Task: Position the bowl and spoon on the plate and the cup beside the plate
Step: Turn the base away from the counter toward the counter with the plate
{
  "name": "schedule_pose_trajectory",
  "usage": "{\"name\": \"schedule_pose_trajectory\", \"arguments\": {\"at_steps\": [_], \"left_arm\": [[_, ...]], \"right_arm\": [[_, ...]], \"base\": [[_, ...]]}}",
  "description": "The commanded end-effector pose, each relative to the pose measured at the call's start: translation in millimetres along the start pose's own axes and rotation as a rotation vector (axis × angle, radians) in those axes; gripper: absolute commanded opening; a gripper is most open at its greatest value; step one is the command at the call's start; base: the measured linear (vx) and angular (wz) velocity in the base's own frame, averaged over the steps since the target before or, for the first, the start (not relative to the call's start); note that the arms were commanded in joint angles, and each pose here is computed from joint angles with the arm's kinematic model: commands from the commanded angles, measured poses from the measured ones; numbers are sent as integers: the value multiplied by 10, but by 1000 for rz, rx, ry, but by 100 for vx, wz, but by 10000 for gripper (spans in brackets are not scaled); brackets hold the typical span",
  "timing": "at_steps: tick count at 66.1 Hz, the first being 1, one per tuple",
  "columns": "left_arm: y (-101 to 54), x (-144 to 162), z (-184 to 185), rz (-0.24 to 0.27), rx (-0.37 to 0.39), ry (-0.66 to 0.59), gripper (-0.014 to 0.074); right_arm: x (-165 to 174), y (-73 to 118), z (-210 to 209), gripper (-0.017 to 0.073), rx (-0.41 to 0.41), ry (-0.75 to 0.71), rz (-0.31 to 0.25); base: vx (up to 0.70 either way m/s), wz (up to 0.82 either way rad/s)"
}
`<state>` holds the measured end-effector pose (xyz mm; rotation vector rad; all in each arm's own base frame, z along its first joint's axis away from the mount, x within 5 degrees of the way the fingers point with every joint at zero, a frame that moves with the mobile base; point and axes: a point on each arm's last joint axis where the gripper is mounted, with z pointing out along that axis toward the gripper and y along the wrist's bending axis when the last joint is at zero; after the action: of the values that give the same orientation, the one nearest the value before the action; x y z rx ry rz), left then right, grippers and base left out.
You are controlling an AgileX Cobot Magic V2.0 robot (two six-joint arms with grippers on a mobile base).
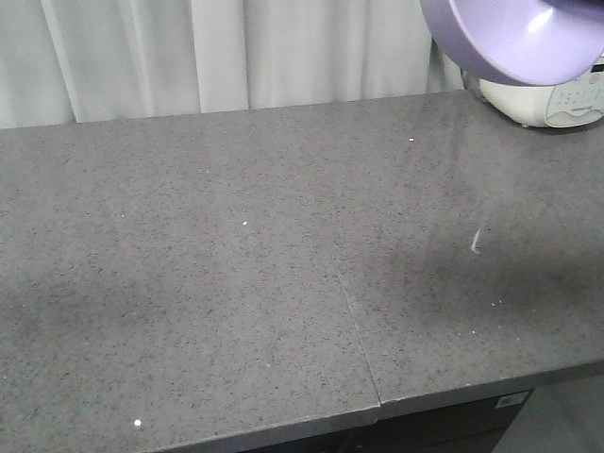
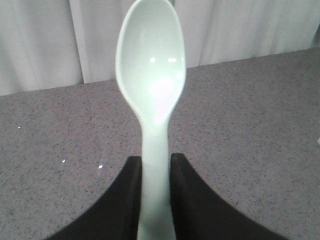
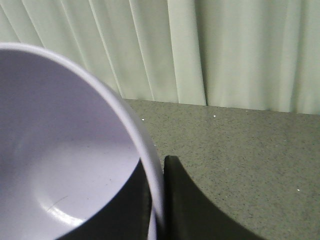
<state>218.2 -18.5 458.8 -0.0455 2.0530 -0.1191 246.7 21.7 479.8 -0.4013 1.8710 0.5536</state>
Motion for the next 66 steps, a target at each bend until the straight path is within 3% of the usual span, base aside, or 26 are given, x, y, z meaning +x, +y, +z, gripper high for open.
{"name": "schedule_pose_trajectory", "arguments": {"at_steps": [1,66], "left_arm": [[-22,-129,-130,-12,21,-108,-7],[-22,-129,-130,-12,21,-108,-7]], "right_arm": [[-146,107,-126,-10,-5,-99,-13],[-146,107,-126,-10,-5,-99,-13]], "base": [[1,-25],[0,-16]]}}
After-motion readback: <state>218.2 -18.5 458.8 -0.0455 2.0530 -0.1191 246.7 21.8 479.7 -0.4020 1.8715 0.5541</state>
